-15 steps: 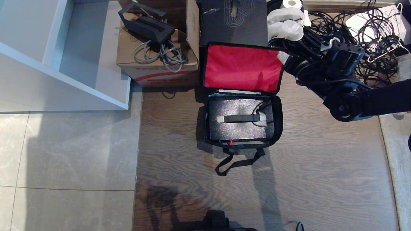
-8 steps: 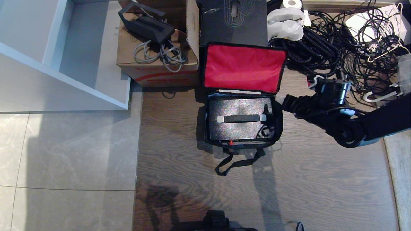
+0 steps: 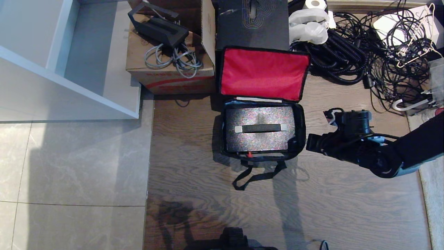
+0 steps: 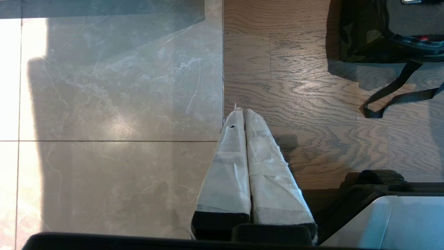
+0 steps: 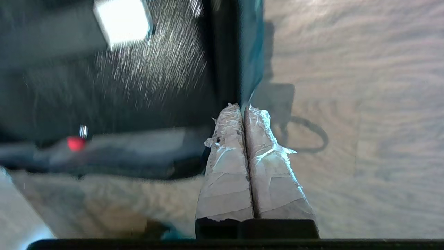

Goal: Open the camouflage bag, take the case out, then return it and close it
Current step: Grip the handle

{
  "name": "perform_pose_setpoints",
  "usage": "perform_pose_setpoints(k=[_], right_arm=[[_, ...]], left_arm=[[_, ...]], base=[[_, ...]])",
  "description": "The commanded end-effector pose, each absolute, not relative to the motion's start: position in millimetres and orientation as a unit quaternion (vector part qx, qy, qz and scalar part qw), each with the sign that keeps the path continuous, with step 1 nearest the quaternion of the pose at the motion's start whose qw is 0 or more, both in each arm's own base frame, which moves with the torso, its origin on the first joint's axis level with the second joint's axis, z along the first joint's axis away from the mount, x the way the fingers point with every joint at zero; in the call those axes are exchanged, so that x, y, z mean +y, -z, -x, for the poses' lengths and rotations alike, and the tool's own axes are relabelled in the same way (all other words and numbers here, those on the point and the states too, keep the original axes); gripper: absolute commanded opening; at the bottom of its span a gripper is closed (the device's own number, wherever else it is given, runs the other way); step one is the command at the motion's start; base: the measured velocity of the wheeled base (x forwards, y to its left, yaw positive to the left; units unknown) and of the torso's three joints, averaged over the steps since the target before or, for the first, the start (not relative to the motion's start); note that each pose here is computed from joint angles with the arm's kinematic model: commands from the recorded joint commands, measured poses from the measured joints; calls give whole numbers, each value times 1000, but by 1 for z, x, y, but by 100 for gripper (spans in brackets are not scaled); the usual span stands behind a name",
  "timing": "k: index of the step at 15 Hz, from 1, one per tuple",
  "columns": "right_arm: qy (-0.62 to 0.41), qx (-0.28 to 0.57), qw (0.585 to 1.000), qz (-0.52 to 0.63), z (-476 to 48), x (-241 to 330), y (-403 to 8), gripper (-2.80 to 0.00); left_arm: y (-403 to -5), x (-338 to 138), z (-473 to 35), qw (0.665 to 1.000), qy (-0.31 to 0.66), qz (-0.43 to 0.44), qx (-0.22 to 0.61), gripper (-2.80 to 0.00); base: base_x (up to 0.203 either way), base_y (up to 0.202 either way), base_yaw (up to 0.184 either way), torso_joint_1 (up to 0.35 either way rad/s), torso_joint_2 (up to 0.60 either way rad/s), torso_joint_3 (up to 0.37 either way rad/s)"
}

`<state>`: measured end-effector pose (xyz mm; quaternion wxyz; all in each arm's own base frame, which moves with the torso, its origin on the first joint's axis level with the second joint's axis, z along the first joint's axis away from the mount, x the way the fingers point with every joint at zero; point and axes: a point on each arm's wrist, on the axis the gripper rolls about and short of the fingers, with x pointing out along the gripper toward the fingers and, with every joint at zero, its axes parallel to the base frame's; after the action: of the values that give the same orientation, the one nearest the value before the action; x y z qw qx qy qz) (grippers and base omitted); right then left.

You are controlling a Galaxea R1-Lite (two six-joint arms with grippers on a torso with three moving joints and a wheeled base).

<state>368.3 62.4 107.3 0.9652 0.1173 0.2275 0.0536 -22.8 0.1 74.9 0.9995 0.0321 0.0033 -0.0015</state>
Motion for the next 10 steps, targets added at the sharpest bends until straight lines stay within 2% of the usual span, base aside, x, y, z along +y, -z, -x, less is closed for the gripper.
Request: perform_pose_setpoints(k=[1, 5, 10], right_arm=[[-58, 233, 964, -116, -364, 65, -106, 0], [-57, 236, 963, -117, -359, 64, -111, 0], [-53, 260, 957, -118, -366, 66, -90, 0]], left_arm=[[-75, 0, 23, 999, 2, -32, 3, -280], [-75, 0, 23, 999, 2, -33, 3, -280], [-75, 0, 23, 999, 2, -33, 3, -280]], base=[[0, 0, 0, 0, 0, 0], [0, 0, 0, 0, 0, 0], [0, 0, 0, 0, 0, 0]])
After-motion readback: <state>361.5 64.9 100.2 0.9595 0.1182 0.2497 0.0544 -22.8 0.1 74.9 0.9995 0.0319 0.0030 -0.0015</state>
